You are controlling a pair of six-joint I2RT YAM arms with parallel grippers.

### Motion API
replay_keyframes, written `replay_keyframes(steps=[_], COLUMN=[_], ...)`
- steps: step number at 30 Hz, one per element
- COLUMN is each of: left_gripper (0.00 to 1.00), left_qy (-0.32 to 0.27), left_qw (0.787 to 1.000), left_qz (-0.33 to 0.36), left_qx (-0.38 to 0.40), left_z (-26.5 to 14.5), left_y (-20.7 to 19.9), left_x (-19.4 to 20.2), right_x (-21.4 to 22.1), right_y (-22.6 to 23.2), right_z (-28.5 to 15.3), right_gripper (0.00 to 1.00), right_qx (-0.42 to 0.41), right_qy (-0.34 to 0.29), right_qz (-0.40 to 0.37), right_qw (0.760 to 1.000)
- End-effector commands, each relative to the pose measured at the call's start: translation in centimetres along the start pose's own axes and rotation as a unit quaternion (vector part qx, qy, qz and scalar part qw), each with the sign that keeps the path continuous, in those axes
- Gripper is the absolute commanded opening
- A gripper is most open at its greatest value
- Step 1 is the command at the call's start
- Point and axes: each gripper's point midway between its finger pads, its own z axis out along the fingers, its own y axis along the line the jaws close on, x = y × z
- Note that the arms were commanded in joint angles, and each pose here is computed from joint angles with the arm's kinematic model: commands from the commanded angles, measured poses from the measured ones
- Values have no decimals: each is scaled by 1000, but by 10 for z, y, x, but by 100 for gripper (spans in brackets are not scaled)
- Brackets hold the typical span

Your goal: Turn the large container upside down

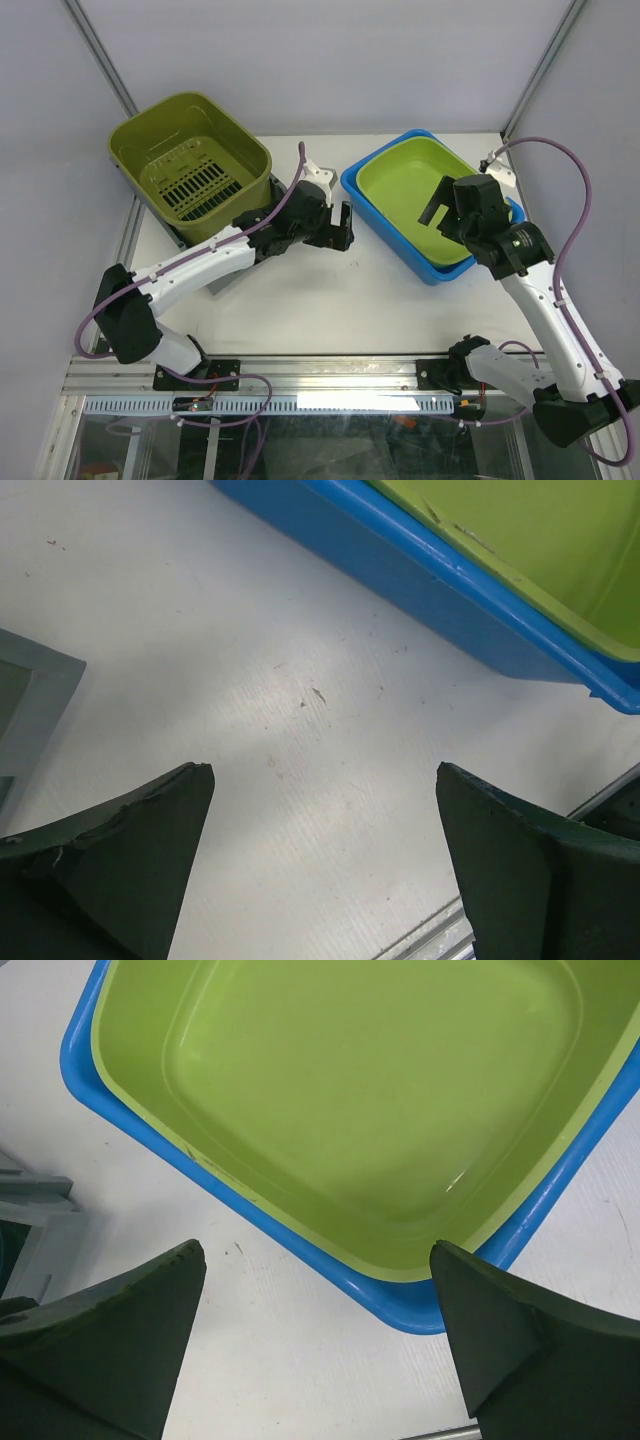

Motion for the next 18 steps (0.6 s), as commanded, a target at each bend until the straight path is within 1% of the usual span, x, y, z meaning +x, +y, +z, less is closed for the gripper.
replay_keyframes(steps=[1, 8, 18], left_gripper=[99, 99, 99], left_qy=[-61, -57, -20], left_qw=[997, 996, 996], left_qz=[5, 14, 29], left_qx=[50, 62, 86], left_z=[-25, -26, -24], left_y=[-20, -22, -30], left_x=[-31, -27, 12], right_x=[-14, -11, -9], right_y=[1, -1, -5], right_z=[-2, 2, 9], right_gripper=[99, 99, 99], right_qx=[-3, 4, 4], right_qy=[-32, -31, -49], right_qz=[18, 18, 10], right_qw=[999, 999, 999])
